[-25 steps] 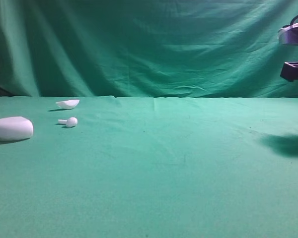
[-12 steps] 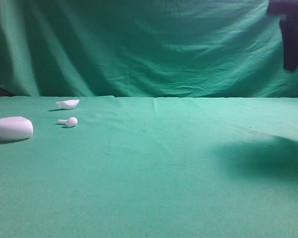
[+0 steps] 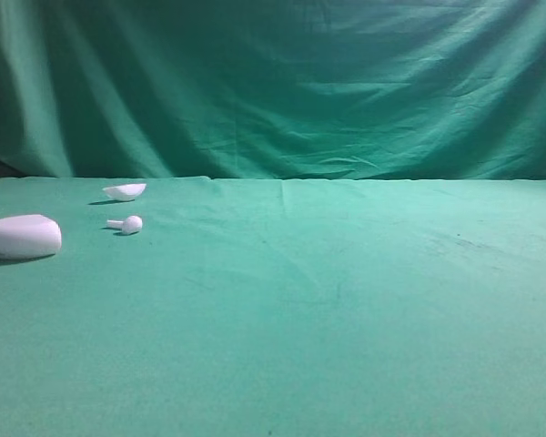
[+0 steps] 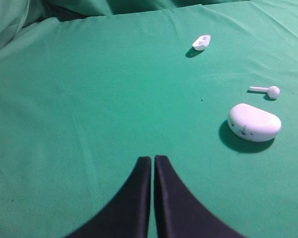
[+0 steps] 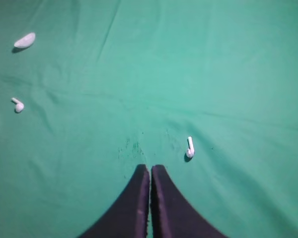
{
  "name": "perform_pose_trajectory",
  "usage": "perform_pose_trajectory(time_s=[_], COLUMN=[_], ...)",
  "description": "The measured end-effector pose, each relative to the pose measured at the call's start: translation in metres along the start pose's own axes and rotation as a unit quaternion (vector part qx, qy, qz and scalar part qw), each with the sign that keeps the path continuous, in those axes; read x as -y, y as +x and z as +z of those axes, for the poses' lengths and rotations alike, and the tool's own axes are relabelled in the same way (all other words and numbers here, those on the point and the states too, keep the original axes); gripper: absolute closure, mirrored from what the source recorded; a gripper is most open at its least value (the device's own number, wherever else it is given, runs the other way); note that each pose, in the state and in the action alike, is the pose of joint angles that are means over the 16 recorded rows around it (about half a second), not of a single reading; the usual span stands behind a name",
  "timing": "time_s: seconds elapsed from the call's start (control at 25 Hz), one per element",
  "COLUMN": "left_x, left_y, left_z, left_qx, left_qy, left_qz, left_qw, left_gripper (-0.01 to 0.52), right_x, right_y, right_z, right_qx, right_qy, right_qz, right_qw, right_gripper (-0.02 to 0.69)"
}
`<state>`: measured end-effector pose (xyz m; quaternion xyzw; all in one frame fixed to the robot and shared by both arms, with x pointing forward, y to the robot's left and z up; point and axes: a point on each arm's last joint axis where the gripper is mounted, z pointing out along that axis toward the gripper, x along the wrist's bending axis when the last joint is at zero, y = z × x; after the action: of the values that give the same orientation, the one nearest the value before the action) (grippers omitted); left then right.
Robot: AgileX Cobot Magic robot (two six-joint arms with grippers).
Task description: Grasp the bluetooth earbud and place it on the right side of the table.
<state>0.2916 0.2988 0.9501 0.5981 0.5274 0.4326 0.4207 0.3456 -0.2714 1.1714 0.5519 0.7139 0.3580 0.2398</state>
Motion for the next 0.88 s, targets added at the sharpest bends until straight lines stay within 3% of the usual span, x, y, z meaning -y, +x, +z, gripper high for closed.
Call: perform_pose_trajectory(time_s=[0.4,0.88], left_x=[0.0,0.0], left_y=[0.0,0.0], left_z=[0.0,0.0], left_qx=[0.0,0.0], left_qy=[0.0,0.0], left_qz=[0.0,0.0], left_qw=[1.0,1.0], left_gripper=[0.514,0.514], right_x=[0.066,0.081], right_y=[0.01,0.008], right_z=[-0.045,-0.049], right_qx=[0.009,0.031], right_qy=[-0.149,-0.231], right_qz=[0.006,0.006], right_qw=[0.989,0.972], right_gripper=[0.665,0.665])
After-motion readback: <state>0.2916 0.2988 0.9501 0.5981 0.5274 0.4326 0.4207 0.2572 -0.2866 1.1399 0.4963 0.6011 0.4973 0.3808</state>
